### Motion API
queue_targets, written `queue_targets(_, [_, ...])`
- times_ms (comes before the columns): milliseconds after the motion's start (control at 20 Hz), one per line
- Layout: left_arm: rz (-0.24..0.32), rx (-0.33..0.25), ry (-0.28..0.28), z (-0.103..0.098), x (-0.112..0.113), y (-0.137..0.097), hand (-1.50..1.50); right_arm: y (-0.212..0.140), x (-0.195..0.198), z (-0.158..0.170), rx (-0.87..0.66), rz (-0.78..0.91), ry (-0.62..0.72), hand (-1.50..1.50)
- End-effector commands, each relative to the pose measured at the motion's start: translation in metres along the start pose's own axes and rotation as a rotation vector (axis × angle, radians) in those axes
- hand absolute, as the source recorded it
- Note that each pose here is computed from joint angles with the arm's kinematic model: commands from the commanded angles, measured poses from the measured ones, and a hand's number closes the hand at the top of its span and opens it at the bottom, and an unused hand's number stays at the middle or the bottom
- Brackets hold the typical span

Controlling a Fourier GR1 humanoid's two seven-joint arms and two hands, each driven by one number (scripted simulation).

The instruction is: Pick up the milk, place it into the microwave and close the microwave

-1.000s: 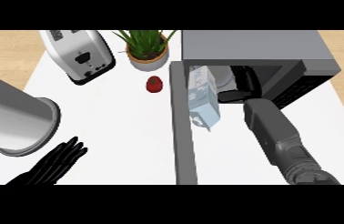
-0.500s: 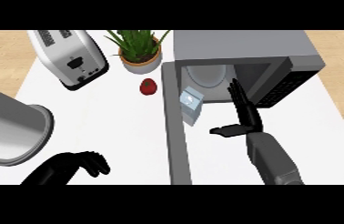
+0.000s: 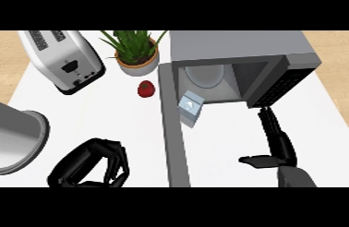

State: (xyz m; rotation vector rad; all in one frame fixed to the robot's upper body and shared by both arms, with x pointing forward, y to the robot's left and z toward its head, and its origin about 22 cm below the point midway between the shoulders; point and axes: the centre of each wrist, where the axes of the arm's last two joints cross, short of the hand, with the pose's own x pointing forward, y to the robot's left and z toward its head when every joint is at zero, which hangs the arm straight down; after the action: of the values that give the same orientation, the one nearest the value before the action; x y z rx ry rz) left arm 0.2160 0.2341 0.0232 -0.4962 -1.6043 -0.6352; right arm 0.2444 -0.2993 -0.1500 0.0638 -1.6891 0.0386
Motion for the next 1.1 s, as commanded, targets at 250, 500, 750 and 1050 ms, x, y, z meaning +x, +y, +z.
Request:
queue_targets(250, [-0.079,-0.085,-0.004,-0.054,-0.024,-0.027,1.50,-0.061,0.024,0.084,-0.019,-0.033,-0.079,-1.50])
queue_targets(500, [-0.054,-0.123,-0.020,-0.065,-0.046,-0.068,1.50,-0.061,0.051,0.106,0.010,-0.057,-0.133,-1.50])
queue_targets(750, [-0.086,-0.212,0.007,-0.099,-0.043,-0.094,1.50,-0.056,0.082,0.116,0.067,-0.119,-0.199,-1.50])
queue_targets(1050, [-0.091,-0.222,0.041,-0.104,-0.056,-0.154,1.50,-0.050,0.126,0.101,0.170,-0.159,-0.241,-1.50])
